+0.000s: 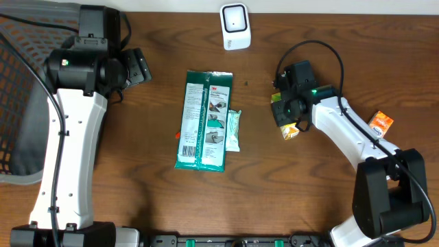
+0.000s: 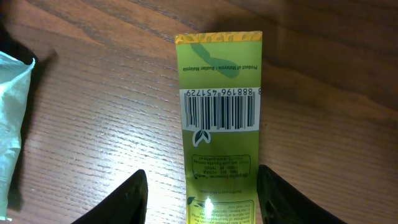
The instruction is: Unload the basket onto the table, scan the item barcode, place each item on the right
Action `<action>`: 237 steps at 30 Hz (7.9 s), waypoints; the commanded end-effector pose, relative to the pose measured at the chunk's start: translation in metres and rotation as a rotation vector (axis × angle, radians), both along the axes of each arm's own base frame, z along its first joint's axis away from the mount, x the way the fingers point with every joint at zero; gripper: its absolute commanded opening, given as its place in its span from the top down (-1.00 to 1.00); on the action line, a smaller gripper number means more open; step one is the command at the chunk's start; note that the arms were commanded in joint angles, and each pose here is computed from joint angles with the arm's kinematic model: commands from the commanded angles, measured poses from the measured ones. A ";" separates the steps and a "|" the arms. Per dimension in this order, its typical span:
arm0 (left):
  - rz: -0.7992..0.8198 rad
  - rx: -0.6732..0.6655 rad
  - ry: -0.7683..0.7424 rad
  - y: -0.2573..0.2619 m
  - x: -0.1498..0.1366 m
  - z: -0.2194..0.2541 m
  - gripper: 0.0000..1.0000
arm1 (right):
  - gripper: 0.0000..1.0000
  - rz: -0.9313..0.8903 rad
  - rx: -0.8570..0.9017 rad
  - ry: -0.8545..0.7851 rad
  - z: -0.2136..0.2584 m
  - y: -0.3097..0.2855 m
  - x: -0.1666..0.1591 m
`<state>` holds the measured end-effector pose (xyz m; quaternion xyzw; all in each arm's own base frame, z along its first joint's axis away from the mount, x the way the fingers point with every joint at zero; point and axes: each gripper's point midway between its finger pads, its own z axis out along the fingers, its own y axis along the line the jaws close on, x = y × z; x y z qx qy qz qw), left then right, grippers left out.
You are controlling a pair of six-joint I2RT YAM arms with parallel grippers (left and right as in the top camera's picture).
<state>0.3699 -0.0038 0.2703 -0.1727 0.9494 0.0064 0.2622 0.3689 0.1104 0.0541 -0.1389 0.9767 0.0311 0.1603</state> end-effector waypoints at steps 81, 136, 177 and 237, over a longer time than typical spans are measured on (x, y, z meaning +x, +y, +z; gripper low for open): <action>-0.005 0.020 0.002 0.003 0.001 0.000 -0.69 | 0.49 -0.075 -0.286 -0.062 0.006 -0.048 -0.016; -0.005 0.020 0.002 0.003 0.001 0.000 -0.69 | 0.58 -0.199 -0.436 -0.107 -0.016 -0.055 -0.042; -0.005 0.020 0.002 0.003 0.000 0.001 -0.69 | -0.15 -0.230 0.277 0.141 0.022 -0.054 -0.038; -0.809 -0.391 0.132 -0.354 -0.029 -0.208 0.85 | 0.06 -0.215 0.605 0.144 -0.012 -0.058 -0.038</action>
